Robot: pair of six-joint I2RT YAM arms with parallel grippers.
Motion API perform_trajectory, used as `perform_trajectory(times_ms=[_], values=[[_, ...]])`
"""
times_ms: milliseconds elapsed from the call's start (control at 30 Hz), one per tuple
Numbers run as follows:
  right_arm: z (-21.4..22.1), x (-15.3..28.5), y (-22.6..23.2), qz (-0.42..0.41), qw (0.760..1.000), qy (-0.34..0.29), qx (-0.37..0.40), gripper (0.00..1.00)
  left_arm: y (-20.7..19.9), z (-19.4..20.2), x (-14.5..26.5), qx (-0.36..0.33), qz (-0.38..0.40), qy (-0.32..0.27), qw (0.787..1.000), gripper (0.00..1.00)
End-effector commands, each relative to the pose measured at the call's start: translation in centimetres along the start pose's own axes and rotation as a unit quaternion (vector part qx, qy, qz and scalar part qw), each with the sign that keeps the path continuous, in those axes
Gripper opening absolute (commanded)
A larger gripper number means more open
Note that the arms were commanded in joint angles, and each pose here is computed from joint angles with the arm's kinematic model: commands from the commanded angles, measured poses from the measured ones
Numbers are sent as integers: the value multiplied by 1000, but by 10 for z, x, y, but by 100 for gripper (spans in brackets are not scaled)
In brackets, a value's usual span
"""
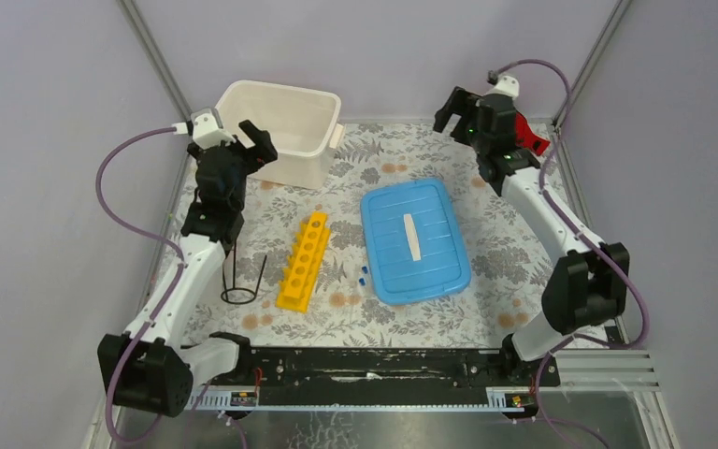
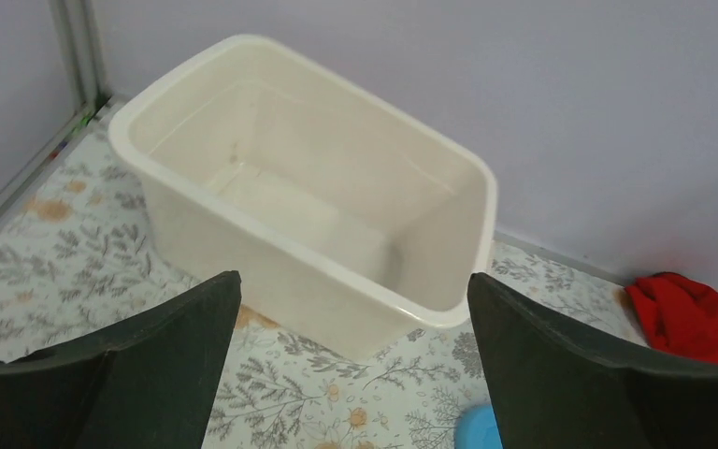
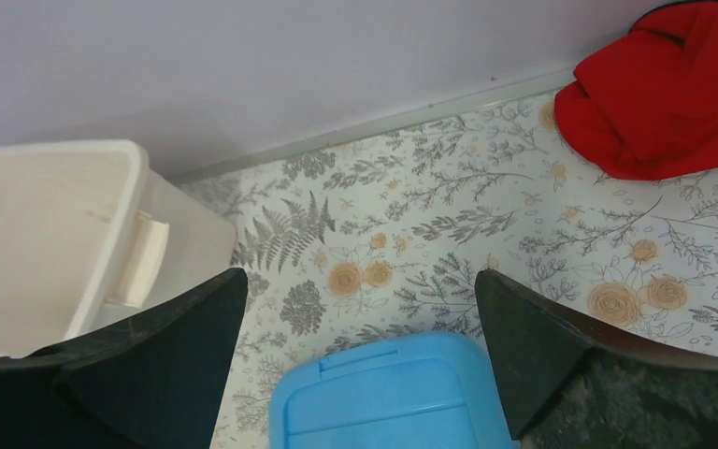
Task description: Organize the chemistry lab equipment
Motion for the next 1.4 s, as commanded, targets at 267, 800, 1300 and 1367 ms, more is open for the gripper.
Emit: perform_trajectory(times_ms=[267,800,1300,1367], values=[[68,-52,109,-47,994,64,81,94,31,22,-18,69,-154,89,982,99],[154,-104,195,-68,990,121,39,72,57,61,-11,49,-207,131,968,99],[199,-116,203,-83,985,139,54,70,59,73,-7,68,-209,134,966,99],[201,-117,201,-80,985,140,57,70,59,75,-7,69,-210,133,966,99]])
Point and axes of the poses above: each gripper's point midway between its finger pads, its own x axis back along the fingers, its own y axis along the line the jaws close on, z = x × y, the point moved 4 cm from there along x, back along the fingers, and after that the axes turned 11 degrees about -x, right-handed, at the moved point
